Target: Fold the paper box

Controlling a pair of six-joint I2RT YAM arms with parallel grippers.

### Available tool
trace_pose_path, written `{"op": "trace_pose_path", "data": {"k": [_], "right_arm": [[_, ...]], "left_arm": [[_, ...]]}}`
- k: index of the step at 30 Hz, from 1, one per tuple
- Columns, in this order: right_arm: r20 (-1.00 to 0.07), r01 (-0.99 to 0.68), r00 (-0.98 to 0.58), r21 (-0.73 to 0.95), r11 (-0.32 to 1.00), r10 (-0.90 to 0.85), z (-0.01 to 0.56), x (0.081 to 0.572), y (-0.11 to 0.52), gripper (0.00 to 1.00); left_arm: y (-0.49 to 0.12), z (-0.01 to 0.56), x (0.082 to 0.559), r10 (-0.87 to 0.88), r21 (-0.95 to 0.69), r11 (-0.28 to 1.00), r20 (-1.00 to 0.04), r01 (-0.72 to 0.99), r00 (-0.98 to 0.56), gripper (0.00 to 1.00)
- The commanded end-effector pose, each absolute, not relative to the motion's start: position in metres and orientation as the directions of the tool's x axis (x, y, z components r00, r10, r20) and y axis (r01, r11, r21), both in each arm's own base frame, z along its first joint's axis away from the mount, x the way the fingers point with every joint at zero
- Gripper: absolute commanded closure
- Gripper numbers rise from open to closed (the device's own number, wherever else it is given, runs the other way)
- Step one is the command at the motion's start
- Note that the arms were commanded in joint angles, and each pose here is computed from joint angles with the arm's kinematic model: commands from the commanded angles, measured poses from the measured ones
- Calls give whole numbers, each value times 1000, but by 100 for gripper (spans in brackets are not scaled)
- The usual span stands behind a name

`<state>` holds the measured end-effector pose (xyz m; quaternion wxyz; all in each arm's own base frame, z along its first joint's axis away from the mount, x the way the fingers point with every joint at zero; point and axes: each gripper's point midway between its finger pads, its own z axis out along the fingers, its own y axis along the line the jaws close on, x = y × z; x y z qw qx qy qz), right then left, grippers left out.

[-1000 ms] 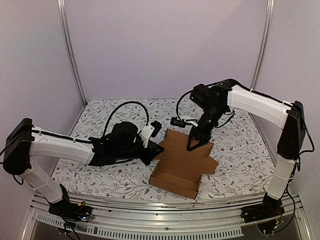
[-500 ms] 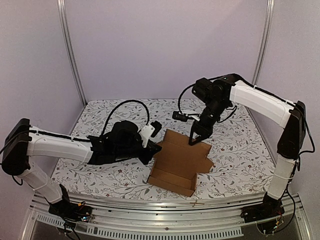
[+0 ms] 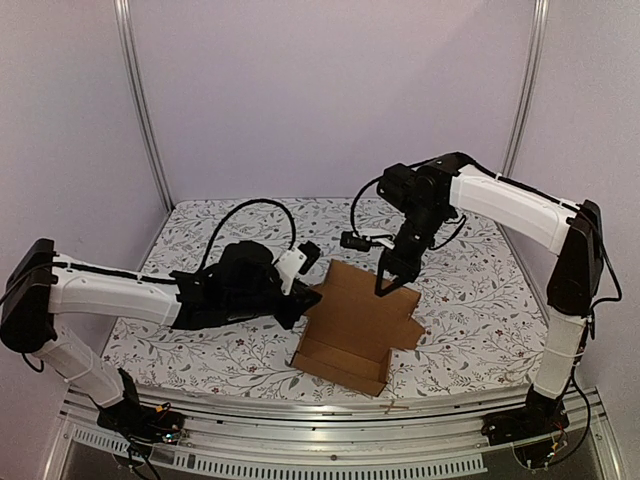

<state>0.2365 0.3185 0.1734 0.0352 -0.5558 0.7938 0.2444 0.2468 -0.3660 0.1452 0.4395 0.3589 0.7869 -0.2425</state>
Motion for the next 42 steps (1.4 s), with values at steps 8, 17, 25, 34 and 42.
{"op": "trace_pose_path", "data": {"k": [8,17,25,34,42], "right_arm": [[-323,-919,-282,363,157,-903,187,209,301,100],[-399,-934,-249,340,110,-883,206,211,310,100],[-385,-934,-280,320,157,-880,202,219,311,100],[-450,-920,-266,384,84,-852,224,205,320,100],[-515,-890,-174,447,-90,-839,247,164,321,100]], "left_arm": [[-295,202,232,258,-55,648,-923,760,-286,34],[-301,162,254,288,-156,636,-861,756,-420,41],[-333,183,226,259,-234,430,-893,872,-368,43],[-349,188,207,227,-303,285,-900,910,-371,43],[-360,198,199,216,-312,196,-911,930,-351,45]]}}
